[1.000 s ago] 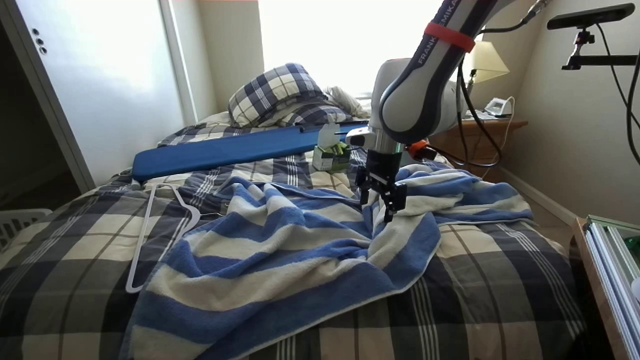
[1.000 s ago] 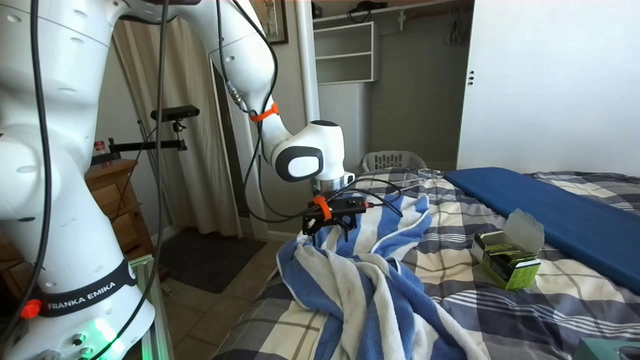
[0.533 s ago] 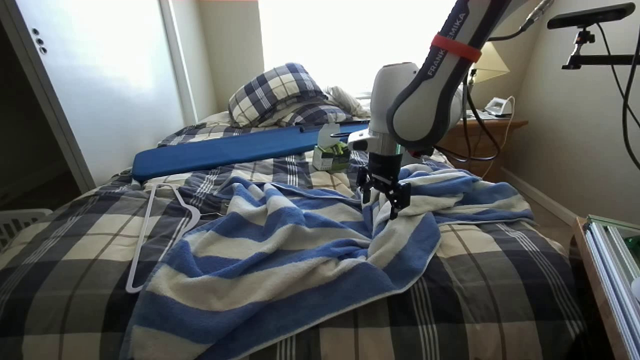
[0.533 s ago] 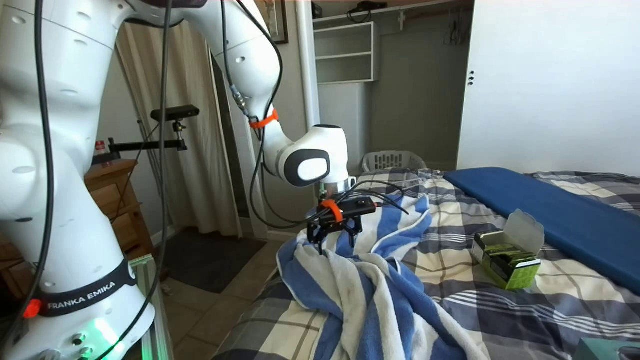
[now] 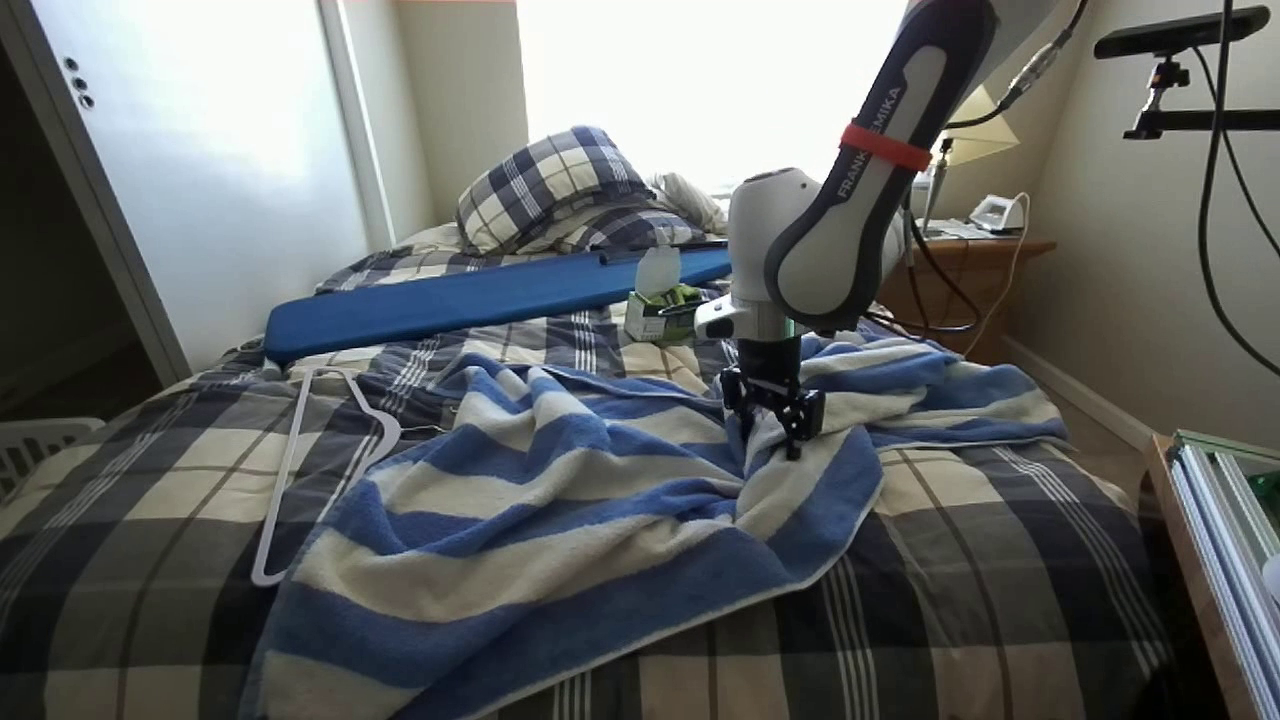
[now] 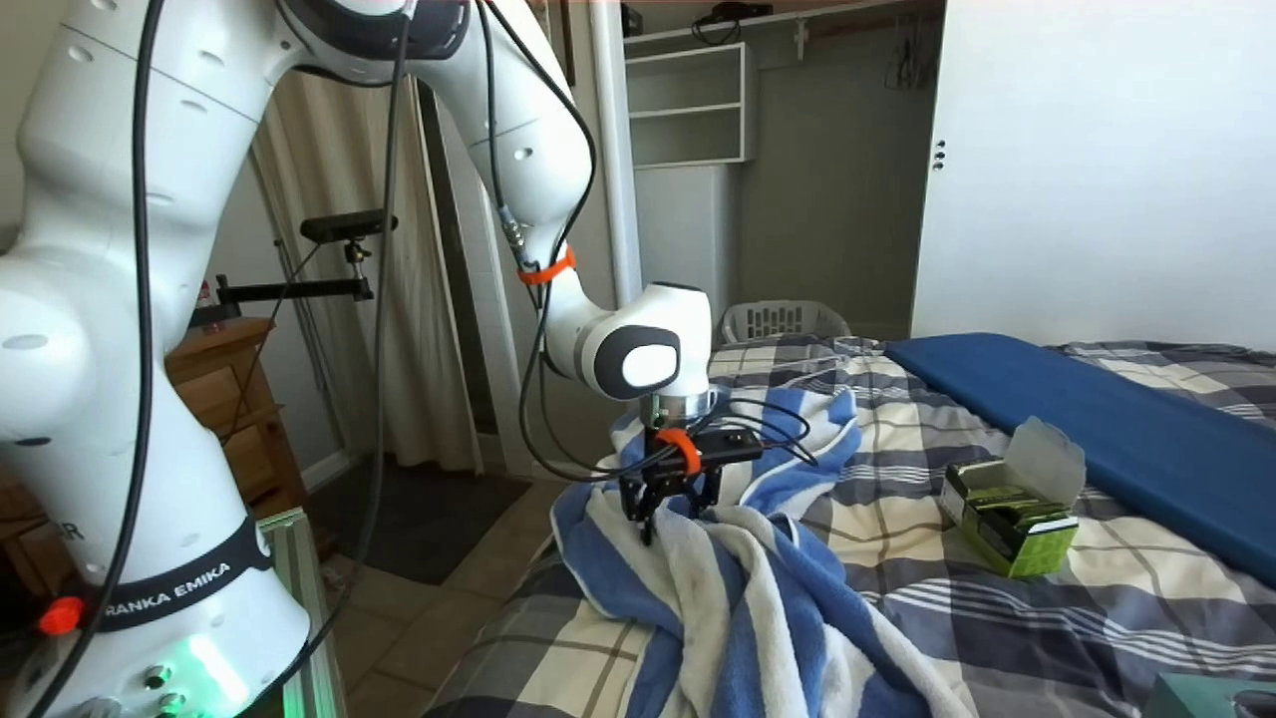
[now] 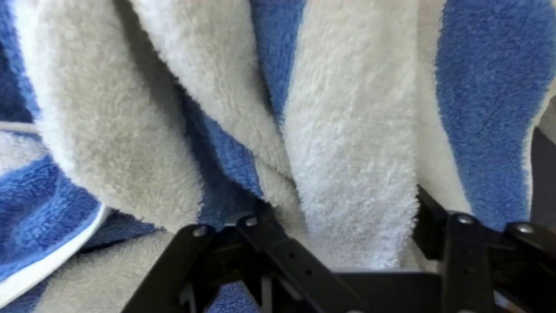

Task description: Fold the towel

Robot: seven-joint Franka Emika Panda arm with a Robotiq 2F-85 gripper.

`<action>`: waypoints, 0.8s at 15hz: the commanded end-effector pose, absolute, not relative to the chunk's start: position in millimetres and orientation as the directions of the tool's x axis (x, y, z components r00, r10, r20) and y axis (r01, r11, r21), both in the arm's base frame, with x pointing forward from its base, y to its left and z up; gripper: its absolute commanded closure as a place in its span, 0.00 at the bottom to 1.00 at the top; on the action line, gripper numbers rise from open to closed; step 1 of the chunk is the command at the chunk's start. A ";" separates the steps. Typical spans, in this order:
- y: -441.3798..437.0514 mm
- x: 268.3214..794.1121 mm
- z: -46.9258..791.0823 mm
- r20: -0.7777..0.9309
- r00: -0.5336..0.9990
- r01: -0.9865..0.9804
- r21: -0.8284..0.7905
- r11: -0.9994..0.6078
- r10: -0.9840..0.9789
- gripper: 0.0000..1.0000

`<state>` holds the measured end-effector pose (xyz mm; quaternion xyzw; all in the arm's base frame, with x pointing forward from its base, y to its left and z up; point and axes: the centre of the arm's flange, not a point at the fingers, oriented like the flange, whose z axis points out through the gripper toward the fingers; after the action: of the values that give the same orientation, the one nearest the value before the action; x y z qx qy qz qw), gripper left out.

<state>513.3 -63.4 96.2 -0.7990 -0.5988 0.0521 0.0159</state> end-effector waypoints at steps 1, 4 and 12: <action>-61.2 528.1 85.0 -0.049 0.280 0.948 -0.146 -0.284 0.959 0.56; -60.9 537.9 92.8 -0.031 0.354 0.925 -0.139 -0.355 0.935 0.76; -62.4 558.5 146.6 0.034 0.659 0.751 -0.073 -0.656 0.751 0.98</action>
<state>545.8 -66.4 109.1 -0.8794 -0.4737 0.0270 0.0393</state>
